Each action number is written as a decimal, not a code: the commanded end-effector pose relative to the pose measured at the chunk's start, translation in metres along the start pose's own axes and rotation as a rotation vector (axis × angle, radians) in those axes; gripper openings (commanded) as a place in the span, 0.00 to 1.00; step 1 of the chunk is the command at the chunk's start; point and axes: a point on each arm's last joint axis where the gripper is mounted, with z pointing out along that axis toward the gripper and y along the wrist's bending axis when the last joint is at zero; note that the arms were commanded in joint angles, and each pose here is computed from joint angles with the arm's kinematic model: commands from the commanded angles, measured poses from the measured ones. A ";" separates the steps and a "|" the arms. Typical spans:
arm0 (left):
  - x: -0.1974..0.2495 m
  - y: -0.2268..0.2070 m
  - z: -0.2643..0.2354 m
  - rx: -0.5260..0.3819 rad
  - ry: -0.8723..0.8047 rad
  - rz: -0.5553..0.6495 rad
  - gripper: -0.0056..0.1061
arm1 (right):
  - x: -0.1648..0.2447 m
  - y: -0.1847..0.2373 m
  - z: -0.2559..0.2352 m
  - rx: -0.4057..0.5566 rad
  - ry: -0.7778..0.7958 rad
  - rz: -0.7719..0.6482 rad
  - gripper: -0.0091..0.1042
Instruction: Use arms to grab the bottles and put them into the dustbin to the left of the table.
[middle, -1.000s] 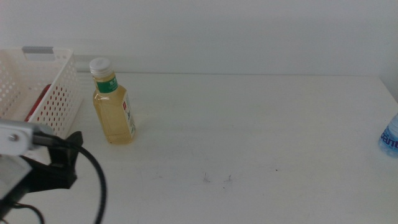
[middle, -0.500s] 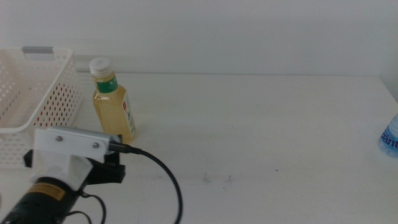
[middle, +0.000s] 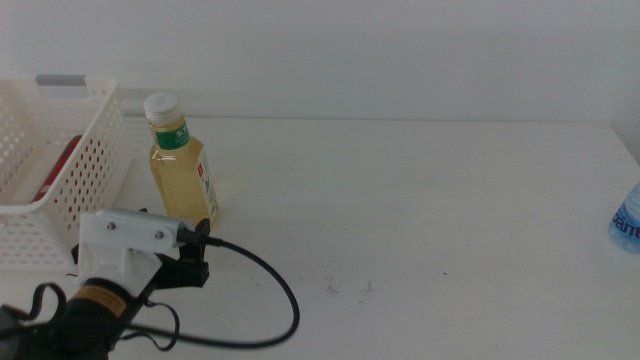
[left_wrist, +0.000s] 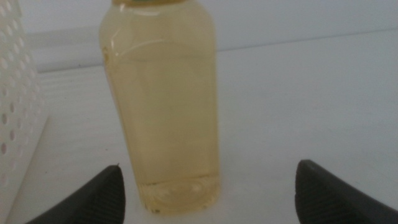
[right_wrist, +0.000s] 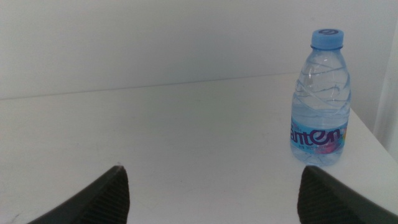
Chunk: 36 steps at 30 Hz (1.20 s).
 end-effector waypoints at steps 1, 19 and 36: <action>-0.001 0.005 0.011 0.024 -0.027 -0.017 0.89 | 0.000 -0.001 0.000 0.008 -0.009 -0.013 0.90; -0.001 0.022 0.114 -0.002 0.048 -0.026 0.89 | 0.000 -0.001 0.000 0.008 -0.009 -0.013 0.90; -0.046 0.004 0.058 0.164 0.029 -0.022 0.03 | 0.000 -0.001 0.000 0.008 -0.009 -0.013 0.90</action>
